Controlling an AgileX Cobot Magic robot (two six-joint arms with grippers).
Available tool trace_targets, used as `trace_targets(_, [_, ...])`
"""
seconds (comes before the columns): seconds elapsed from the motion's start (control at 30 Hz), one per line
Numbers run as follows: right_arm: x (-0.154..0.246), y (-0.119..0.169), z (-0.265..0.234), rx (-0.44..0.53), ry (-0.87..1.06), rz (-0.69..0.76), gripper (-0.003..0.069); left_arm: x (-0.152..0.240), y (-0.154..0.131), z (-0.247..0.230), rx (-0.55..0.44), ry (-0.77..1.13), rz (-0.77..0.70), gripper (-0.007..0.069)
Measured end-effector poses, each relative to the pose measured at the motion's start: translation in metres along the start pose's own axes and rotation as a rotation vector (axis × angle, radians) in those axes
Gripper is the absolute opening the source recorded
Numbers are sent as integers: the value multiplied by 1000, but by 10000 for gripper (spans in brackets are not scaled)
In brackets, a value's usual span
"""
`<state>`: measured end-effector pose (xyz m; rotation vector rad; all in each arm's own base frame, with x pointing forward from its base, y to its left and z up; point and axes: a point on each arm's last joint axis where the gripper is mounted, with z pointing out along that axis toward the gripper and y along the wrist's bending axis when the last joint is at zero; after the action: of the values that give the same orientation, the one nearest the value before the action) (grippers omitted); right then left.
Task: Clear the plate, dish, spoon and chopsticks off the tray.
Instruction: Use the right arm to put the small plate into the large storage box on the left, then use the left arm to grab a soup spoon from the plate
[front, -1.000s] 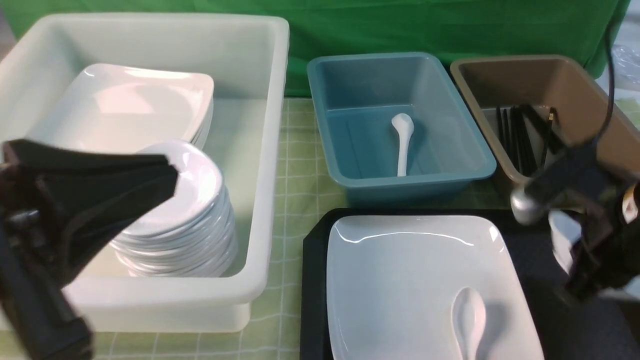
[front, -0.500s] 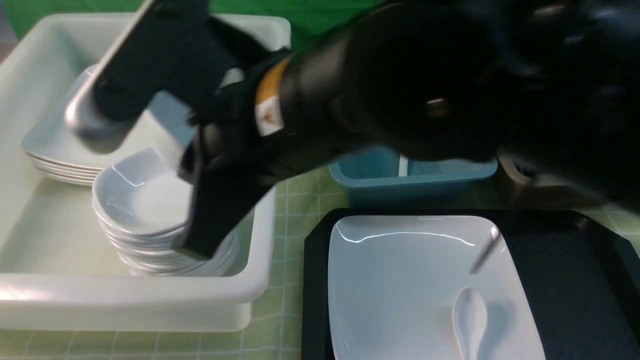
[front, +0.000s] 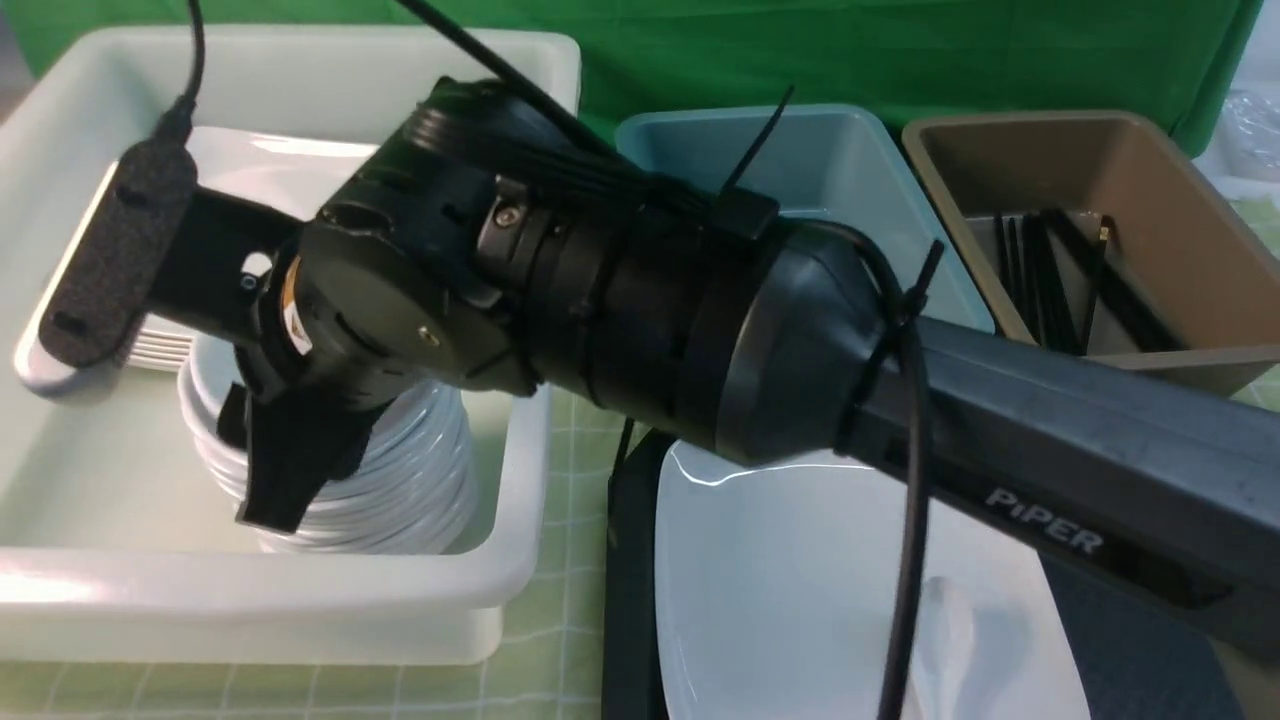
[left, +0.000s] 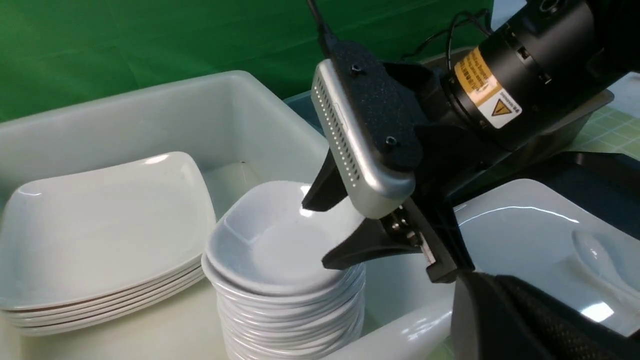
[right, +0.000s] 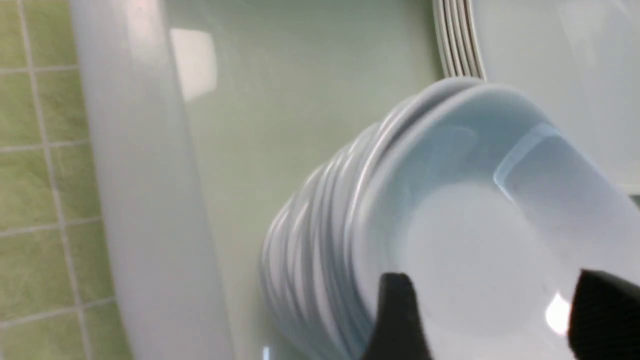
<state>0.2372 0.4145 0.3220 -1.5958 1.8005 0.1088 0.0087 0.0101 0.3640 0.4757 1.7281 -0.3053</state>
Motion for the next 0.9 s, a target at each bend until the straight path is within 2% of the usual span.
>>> trace_targets(0.1, [4,1,-21,-21,72,18,535,-2,-1,7,1,27,13,11])
trace_targets(0.2, [14,-3,-54,-40,193,75,492,-5,-4,24,5,86,30,11])
trace_targets(0.33, [41,-28,-99,11,255,238,259,-17,-13,65,48,211,37,11])
trace_targets(0.37, [43,-29,-100,13,258,241,259,-17,-14,68,52,221,39,11])
trace_targets(0.4, [63,-39,-116,38,280,319,165,-25,-20,85,100,266,38,11])
trace_targets(0.43, [80,-41,-121,47,317,368,117,-29,-25,95,132,292,36,11])
trace_targets(0.47, [84,-44,-128,56,314,383,110,-31,-27,99,153,303,24,11])
trace_targets(0.53, [128,-45,-151,90,377,493,63,-40,-37,125,222,365,9,11])
trace_targets(0.57, [135,-43,-151,89,398,502,60,-40,-38,128,223,372,13,11])
trace_targets(0.67, [201,-30,-194,155,444,649,52,-36,-51,182,269,513,-4,11])
trace_targets(0.73, [230,-18,-205,176,467,703,53,-25,-56,211,279,604,0,11])
trace_targets(0.83, [267,1,-228,231,436,777,57,0,-75,258,316,761,44,11])
trace_targets(0.87, [278,9,-239,263,405,811,57,8,-89,271,344,805,61,11])
trace_targets(0.9, [280,10,-240,266,402,814,58,11,-92,276,346,821,58,11])
